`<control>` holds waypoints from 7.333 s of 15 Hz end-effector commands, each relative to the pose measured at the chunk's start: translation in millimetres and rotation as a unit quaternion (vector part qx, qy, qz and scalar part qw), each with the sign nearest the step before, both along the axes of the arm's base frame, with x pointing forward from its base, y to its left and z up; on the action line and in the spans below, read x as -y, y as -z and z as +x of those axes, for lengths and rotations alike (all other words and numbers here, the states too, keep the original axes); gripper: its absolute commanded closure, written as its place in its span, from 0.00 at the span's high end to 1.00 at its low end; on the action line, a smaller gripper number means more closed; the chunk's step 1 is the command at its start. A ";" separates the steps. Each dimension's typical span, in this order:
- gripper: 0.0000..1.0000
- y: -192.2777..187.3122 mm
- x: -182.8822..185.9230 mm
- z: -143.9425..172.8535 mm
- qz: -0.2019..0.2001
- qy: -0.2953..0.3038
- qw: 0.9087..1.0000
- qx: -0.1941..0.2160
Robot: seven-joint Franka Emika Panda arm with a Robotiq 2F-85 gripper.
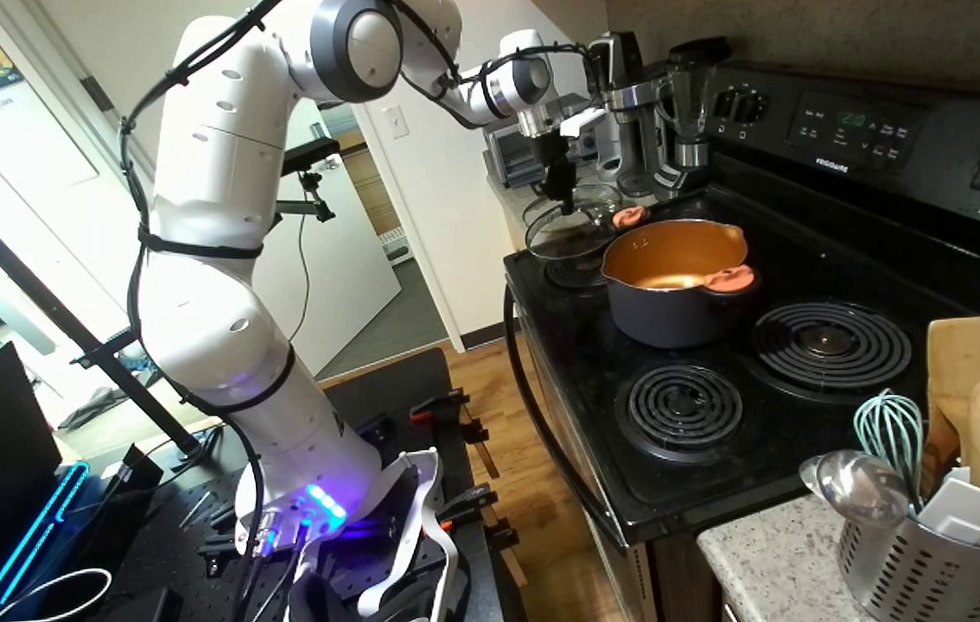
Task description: Cover the pot with the lid on the stove
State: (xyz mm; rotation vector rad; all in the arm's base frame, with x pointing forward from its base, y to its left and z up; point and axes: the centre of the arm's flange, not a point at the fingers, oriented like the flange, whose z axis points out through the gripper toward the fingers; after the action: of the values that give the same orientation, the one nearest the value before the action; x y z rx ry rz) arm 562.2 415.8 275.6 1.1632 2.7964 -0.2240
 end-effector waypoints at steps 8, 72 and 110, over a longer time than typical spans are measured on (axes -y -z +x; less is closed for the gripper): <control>0.04 -74.4 -25.9 -21.8 0.002 -0.038 0.998 0.048; 0.04 -174.5 179.5 -35.8 -0.001 0.329 0.937 0.118; 0.04 -149.1 262.7 37.8 0.035 0.514 0.853 0.079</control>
State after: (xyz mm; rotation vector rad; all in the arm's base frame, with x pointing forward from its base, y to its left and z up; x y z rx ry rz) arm 591.5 158.2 416.6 2.3899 1.8095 -0.1177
